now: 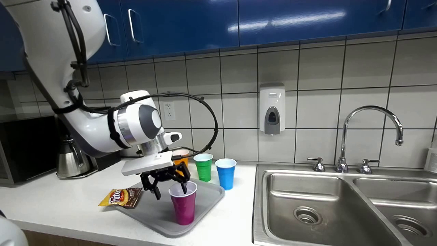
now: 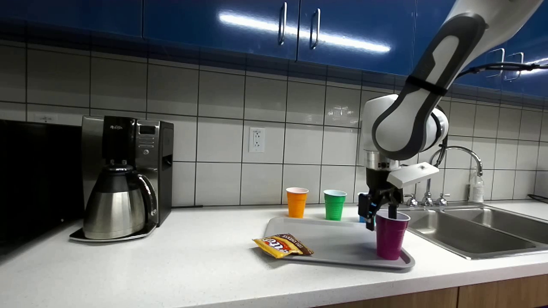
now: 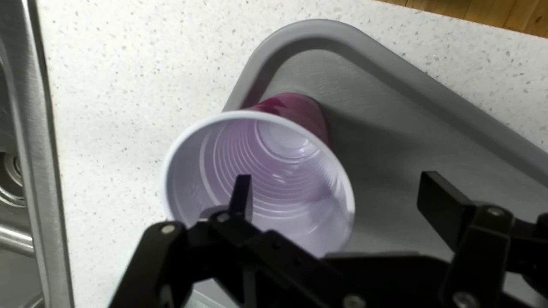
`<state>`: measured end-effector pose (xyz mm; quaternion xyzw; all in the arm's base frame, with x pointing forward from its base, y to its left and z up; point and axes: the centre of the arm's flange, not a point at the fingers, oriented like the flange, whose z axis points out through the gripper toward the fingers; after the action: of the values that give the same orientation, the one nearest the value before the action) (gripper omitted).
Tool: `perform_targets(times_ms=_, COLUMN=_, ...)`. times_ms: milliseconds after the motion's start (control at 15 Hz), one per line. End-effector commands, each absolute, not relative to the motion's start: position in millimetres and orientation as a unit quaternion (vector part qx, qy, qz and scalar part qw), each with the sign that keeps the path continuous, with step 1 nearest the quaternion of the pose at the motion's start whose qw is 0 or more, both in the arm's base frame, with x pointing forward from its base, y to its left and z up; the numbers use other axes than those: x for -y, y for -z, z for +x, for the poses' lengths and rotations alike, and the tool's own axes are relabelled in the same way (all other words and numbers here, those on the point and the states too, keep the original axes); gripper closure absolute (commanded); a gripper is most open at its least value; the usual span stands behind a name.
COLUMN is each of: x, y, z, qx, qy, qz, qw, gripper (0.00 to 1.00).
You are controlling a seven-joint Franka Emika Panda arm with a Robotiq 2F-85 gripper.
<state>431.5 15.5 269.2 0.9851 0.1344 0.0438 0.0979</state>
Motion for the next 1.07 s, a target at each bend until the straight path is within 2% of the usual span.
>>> perform_targets(times_ms=0, x=-5.6, y=-288.4, z=433.3, qx=-0.129, qy=-0.054, qz=0.986, qw=0.094, gripper=0.00)
perform_targets(times_ms=467, x=0.1, y=-317.2, z=440.9, qx=-0.098, qy=-0.073, qz=0.989, qw=0.086, gripper=0.00)
perform_targets(times_ms=1000, x=19.5, y=-353.6, z=486.0, qx=-0.056, qy=-0.105, qz=0.988, qw=0.096, gripper=0.00)
